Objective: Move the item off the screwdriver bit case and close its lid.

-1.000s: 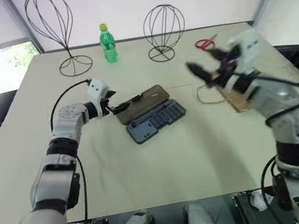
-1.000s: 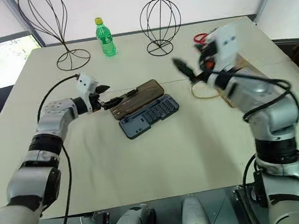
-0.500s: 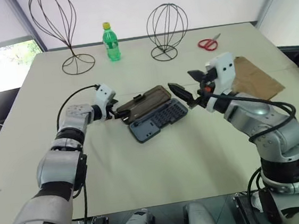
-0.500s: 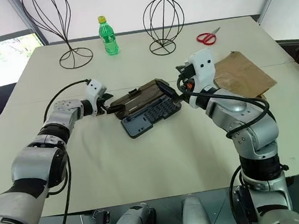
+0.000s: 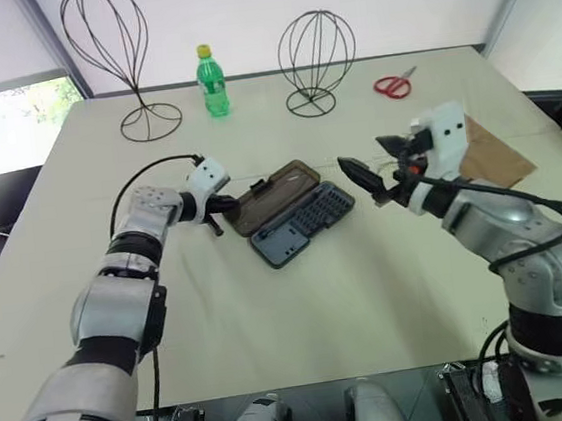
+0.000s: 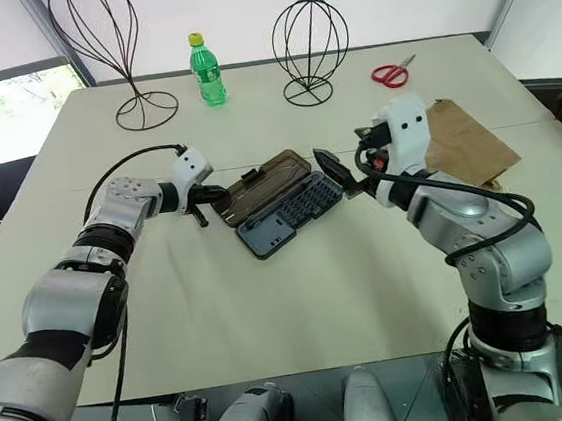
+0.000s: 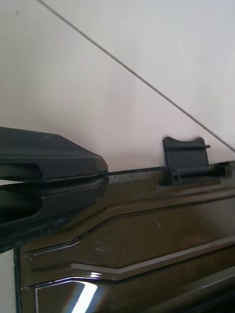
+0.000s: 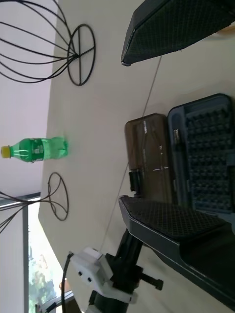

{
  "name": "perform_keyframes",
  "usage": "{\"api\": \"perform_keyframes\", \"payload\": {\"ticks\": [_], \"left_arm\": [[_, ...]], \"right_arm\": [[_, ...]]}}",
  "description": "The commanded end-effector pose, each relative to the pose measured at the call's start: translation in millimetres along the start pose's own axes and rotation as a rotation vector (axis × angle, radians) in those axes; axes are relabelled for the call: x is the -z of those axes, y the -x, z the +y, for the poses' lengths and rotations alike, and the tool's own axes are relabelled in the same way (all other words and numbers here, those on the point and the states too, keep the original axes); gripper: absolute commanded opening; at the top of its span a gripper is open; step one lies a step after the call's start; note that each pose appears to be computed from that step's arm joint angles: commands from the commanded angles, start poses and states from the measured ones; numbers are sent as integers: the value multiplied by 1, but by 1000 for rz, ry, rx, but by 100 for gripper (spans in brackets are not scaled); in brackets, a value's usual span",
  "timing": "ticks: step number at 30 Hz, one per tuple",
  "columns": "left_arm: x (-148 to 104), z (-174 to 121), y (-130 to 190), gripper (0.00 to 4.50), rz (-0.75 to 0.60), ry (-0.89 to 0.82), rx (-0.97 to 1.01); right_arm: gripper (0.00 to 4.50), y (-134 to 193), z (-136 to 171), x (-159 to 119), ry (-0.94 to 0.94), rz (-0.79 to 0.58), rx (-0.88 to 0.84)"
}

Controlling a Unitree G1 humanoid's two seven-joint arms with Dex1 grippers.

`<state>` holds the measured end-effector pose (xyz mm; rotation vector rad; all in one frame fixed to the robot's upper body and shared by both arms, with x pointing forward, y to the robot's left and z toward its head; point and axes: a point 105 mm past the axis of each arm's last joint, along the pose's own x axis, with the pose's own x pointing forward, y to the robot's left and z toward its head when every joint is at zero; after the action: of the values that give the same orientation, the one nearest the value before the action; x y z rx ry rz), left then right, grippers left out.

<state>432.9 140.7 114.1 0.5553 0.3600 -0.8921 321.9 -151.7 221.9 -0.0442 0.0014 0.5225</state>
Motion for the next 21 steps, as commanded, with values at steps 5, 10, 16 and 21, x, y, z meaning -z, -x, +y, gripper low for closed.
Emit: {"api": "perform_keyframes", "payload": {"ticks": [5, 10, 16, 21], "left_arm": [[8, -34, 16, 4, 32, -307, 340], [3, -37, 29, 4, 10, -471, 402], [10, -43, 32, 4, -3, -520, 426], [15, -44, 32, 4, 12, -485, 432]], "right_arm": [[440, 60, 6, 21, 114, 230, -259], [440, 82, 9, 25, 88, 291, -343], [440, 79, 14, 29, 91, 292, -371], [440, 74, 12, 31, 103, 291, -362]]}}
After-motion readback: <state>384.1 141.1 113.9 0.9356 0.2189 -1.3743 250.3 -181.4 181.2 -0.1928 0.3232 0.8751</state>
